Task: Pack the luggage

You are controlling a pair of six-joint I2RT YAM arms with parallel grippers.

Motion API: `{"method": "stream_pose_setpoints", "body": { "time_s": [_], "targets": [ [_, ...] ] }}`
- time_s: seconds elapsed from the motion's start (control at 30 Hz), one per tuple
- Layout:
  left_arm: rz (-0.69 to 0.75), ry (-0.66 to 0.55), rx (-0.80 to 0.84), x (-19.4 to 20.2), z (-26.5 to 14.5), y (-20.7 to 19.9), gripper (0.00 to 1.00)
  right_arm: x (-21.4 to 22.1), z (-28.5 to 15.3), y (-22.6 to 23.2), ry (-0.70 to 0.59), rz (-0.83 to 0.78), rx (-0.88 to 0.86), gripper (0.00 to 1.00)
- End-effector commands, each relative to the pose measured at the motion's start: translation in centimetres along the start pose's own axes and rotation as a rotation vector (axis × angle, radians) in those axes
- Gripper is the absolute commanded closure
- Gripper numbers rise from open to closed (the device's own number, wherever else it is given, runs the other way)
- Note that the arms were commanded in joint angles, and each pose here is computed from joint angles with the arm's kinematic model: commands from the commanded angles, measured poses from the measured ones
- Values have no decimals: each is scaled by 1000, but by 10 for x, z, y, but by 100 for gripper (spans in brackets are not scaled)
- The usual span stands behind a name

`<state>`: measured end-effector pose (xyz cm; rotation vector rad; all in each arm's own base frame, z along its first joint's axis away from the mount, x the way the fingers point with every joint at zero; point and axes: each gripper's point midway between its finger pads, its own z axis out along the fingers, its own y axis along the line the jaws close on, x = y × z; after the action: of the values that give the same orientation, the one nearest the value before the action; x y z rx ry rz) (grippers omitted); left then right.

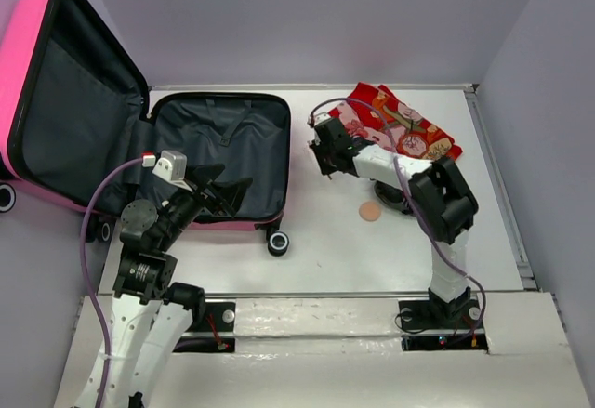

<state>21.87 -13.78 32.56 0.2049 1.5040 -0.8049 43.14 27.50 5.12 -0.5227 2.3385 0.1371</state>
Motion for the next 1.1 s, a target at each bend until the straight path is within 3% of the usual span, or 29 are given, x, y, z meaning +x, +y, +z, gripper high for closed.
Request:
{"method": "stream_pose_setpoints", "body": {
  "time_s": [0.0, 0.1, 0.23, 0.4, 0.47, 0.5, 0.53, 0.63, 0.7, 0.77, 0.8, 0.83, 0.87, 0.9, 0.93, 0.97, 1.07],
  "targets": [
    [32, -65, 34, -25, -3, -13, 1, -70, -80, -19, -240, 108, 46, 93],
    [31, -65, 39, -24, -3, -14, 1, -90, -119, -12, -330, 133, -6, 93],
    [26, -67, 41, -24, -3, -14, 1, -108, -148, 35, -394, 123, -172, 93],
    [26, -71, 36, -25, -4, -13, 1, -135, -155, 132, -410, 101, -409, 93],
    [28, -72, 33, -25, -3, -13, 1, -134, -146, 165, -377, 85, -507, 61],
    [29, -71, 32, -25, -3, -12, 1, -147, -154, 175, -400, 97, -533, 39],
    [29, -70, 32, -25, -3, -12, 1, -150, -155, 176, -402, 109, -540, 29],
    [25, -61, 31, -23, -2, -12, 1, -150, -160, 145, -435, 137, -417, 17],
    [21, -57, 41, -22, -2, -15, 1, -153, -181, 108, -483, 193, -334, 18],
    [26, -64, 51, -24, -4, -18, 1, -114, -163, 52, -421, 277, -202, 22],
    [24, -64, 52, -23, -4, -18, 1, -111, -185, 25, -461, 325, -162, 25],
    [26, -70, 53, -25, -6, -19, 1, -95, -185, 0, -454, 368, -99, 30],
    [27, -70, 53, -25, -6, -20, 1, -49, -167, -45, -383, 425, 18, 33],
    [26, -74, 56, -25, -7, -21, 1, -38, -187, -76, -426, 501, 100, 40],
    [27, -77, 56, -26, -8, -21, 1, 10, -177, -113, -360, 552, 225, 43],
    [27, -74, 56, -25, -7, -21, 1, 30, -185, -140, -366, 601, 331, 45],
    [25, -72, 62, -25, -7, -23, 1, 76, -206, -184, -367, 686, 475, 46]
  ]
}}
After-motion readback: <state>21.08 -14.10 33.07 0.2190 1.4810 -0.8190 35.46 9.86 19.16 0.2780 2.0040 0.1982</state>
